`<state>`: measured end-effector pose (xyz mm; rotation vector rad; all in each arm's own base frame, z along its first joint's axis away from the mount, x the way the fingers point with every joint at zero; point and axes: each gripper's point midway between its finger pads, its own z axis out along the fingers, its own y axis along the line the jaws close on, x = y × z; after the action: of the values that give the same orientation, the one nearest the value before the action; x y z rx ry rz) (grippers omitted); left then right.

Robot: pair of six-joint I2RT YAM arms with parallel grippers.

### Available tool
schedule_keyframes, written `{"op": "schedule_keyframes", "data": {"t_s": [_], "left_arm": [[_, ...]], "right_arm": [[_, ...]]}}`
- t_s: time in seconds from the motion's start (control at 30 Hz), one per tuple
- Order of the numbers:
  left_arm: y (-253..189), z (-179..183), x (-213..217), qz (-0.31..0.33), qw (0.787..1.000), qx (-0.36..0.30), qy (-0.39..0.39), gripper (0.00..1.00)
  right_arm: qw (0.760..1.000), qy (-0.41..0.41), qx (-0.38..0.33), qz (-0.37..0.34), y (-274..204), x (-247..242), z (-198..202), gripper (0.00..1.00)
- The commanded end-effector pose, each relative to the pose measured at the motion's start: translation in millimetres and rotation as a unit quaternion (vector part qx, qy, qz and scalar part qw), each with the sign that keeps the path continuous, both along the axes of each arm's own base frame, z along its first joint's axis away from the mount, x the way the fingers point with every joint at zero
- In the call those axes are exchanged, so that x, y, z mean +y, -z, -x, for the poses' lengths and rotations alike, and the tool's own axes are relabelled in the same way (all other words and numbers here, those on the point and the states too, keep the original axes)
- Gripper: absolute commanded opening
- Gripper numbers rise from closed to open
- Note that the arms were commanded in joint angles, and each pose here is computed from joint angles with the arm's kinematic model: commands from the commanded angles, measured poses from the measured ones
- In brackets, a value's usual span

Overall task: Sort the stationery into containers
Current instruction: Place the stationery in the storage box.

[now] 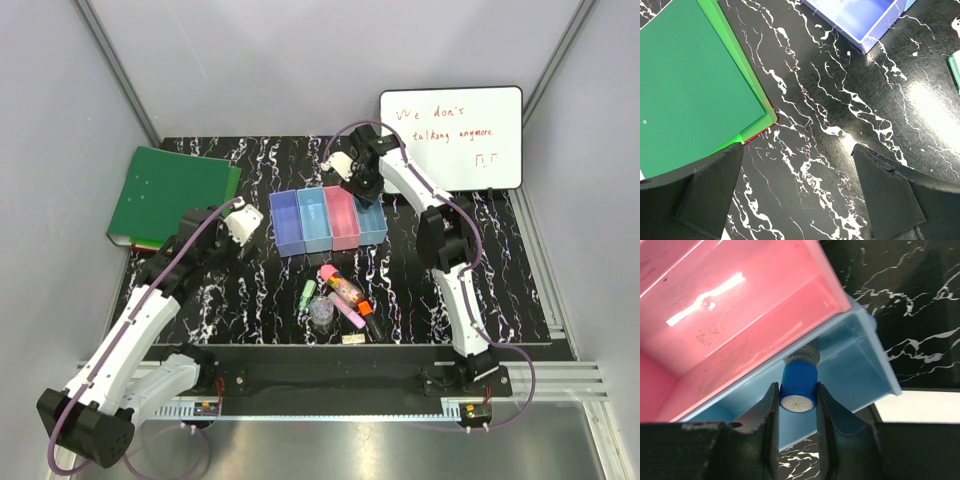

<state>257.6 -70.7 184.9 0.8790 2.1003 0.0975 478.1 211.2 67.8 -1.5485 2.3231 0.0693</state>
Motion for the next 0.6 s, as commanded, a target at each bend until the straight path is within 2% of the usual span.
{"op": "schedule_keyframes", "data": {"t_s": [0.0,0.03,0.1,0.17,0.3,0.57], "left_arm": [[-7,-8,-7,0.012,1.000,-0.019,0.010,0.99],[-7,-7,-8,0.015,1.000,-0.018,0.010,0.99],[-6,-7,-8,0.015,1.000,-0.016,0.009,0.99],[-4,-6,-8,0.016,1.000,-0.014,0.009,0.99],[-1,-5,-9,0.018,1.000,-0.010,0.011,0.99],[-1,-4,-11,0.025,1.000,-0.007,0.012,0.99]], "right_arm": [[1.000,-0.009,-0.016,-0.007,-7,2,-12,0.00],[1.000,-0.008,-0.018,-0.006,-6,2,-14,0.01],[1.000,-0.002,-0.024,-0.005,-7,0,-18,0.29],[0.999,0.002,-0.032,-0.006,-10,0,-22,0.52],[0.998,0.011,-0.056,-0.011,-23,-1,-30,0.57],[0.996,0.020,-0.090,-0.017,-52,-3,-36,0.59]]}}
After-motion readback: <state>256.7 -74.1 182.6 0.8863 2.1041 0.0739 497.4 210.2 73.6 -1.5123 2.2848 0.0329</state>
